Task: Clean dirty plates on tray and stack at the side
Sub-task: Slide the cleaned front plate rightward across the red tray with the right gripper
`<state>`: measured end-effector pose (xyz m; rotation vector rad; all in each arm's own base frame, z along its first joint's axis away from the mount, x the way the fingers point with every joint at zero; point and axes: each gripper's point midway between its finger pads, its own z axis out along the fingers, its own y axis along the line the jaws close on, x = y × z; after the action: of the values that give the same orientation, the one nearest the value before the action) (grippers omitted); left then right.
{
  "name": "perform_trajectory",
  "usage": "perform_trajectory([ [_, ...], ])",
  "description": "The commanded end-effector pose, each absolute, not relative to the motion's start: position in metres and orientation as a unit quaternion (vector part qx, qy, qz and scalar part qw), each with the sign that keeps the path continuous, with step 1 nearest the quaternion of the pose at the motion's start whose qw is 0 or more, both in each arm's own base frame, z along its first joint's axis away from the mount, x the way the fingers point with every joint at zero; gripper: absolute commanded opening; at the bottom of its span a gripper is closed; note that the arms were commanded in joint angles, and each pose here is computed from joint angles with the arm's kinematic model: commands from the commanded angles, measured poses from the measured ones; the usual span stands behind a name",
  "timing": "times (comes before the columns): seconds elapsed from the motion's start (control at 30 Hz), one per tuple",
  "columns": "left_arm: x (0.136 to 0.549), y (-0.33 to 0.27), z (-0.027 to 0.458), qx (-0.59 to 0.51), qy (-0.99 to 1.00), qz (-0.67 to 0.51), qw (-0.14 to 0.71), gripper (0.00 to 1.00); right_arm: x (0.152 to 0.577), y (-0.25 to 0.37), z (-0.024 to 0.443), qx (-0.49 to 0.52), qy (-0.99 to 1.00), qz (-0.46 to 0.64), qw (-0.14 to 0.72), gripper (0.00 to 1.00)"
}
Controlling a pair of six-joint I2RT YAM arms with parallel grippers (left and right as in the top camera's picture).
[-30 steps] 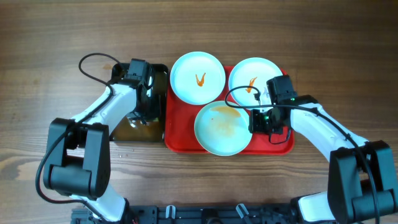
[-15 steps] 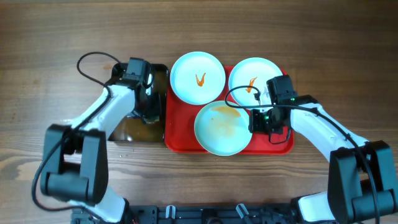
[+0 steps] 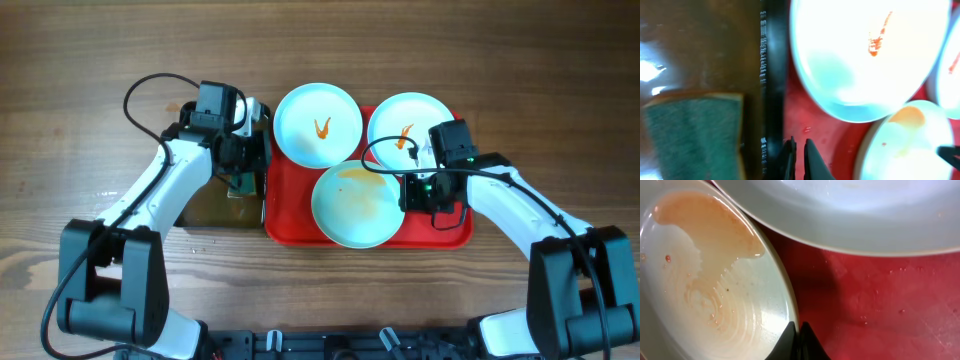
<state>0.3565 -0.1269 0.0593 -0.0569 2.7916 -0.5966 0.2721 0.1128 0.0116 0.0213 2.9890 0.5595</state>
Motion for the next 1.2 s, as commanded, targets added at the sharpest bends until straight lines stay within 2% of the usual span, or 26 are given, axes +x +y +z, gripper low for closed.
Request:
perform_trajectory([
  [0.0,0.357,-0.142,0.075,-0.005,0.957,-0.249,0.149,0.05,0.282,0.115,0.012,-0.023,0.980,0.183,0.073,0.04],
  [0.13,0.356,-0.142,0.075,-0.005,0.957,-0.248,0.147,0.06,0.274,0.121,0.032,-0.020,0.975,0.210,0.074,0.04],
  [0.33,0.355,-0.141,0.075,-0.006,0.958,-0.246,0.146,0.06,0.295,0.109,0.097,-0.026,0.960,0.186,0.209,0.04],
  [0.4,0.355,-0.141,0.075,-0.006,0.958,-0.246,0.146,0.06,0.296,0.109,0.103,-0.028,0.957,0.188,0.221,0.04],
  [0.67,0.355,-0.141,0.074,-0.006,0.958,-0.246,0.146,0.07,0.294,0.109,0.087,-0.008,0.964,0.187,0.189,0.04],
  [0.9,0.355,-0.141,0.074,-0.005,0.958,-0.246,0.146,0.07,0.263,0.133,0.064,0.027,0.963,0.259,0.073,0.04],
  [1.03,0.354,-0.141,0.074,-0.006,0.959,-0.246,0.144,0.07,0.273,0.097,0.050,0.078,0.980,0.154,0.095,0.04],
  [1.17,0.353,-0.141,0.073,-0.007,0.959,-0.245,0.141,0.07,0.270,0.092,0.053,0.060,0.985,0.136,0.091,0.04],
])
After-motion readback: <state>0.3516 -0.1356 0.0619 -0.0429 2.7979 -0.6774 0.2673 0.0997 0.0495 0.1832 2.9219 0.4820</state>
